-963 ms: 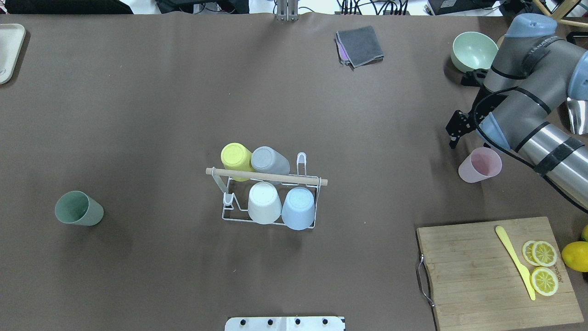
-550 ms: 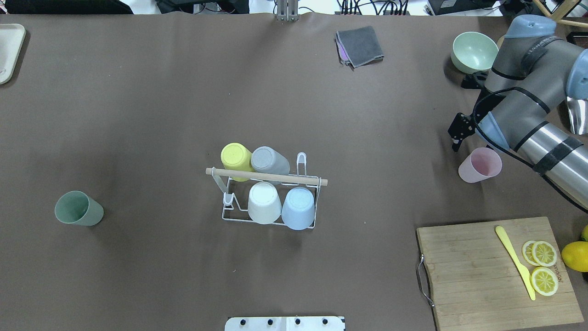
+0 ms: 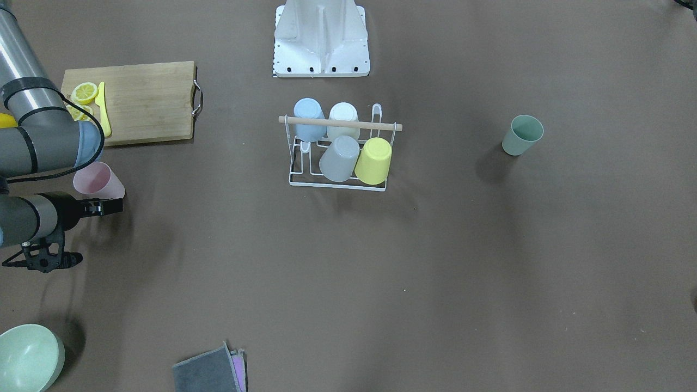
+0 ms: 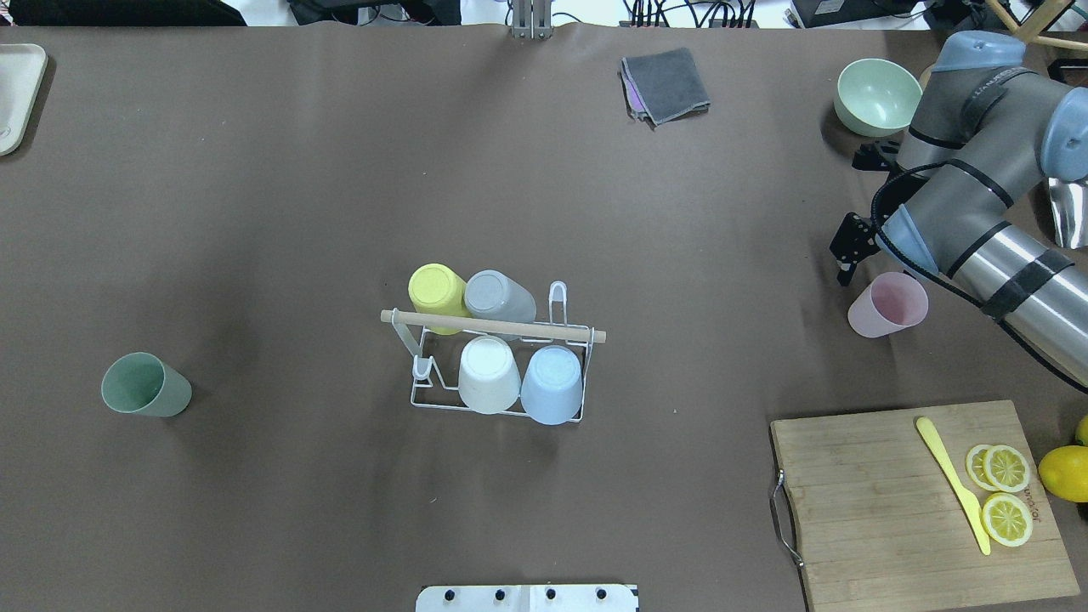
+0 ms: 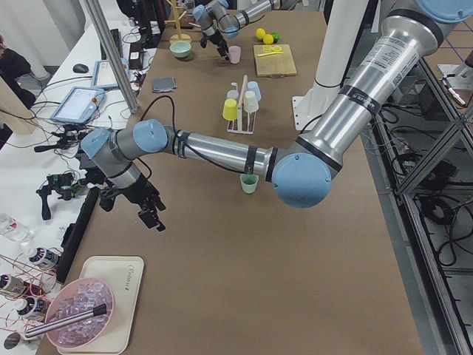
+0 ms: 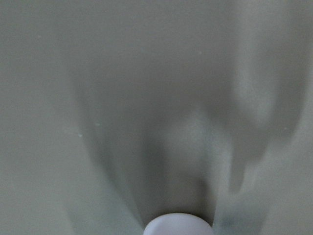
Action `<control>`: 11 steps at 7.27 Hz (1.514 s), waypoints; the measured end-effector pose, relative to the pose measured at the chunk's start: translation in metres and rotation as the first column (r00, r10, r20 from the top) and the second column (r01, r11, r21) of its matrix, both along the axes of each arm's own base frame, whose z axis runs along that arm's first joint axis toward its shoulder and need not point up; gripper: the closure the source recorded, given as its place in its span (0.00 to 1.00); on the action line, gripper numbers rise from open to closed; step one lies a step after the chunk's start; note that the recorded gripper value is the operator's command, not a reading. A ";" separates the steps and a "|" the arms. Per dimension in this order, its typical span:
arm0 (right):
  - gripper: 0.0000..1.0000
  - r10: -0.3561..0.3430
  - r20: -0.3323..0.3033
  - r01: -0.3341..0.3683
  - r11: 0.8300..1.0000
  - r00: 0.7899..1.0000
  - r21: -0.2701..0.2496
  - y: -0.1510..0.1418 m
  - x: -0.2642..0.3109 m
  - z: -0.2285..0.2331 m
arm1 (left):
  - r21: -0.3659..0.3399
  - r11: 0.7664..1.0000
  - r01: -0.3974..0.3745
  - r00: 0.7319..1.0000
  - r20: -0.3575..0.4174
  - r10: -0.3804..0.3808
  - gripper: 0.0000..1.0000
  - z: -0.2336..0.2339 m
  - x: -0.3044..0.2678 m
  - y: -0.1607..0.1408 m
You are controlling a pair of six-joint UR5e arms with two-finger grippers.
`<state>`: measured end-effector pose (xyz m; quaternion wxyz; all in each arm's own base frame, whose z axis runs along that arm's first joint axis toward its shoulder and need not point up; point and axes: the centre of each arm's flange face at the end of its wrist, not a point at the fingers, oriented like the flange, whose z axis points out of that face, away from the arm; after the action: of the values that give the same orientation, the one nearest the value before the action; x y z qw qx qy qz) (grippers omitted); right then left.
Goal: Place cup on cup holder
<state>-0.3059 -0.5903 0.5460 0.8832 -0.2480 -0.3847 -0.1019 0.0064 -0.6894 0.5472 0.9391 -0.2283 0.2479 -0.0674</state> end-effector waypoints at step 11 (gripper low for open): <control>0.12 -0.053 -0.007 0.052 0.994 0.999 -0.100 0.010 -0.016 0.021 | -0.172 0.936 -0.308 0.898 -0.378 0.226 0.02 -0.020 0.169 0.044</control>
<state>-0.3218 -0.5804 0.5670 0.8684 -0.3025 -0.3786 -0.1045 0.1755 -0.6454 0.5275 0.8471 -0.3747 0.3688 0.0770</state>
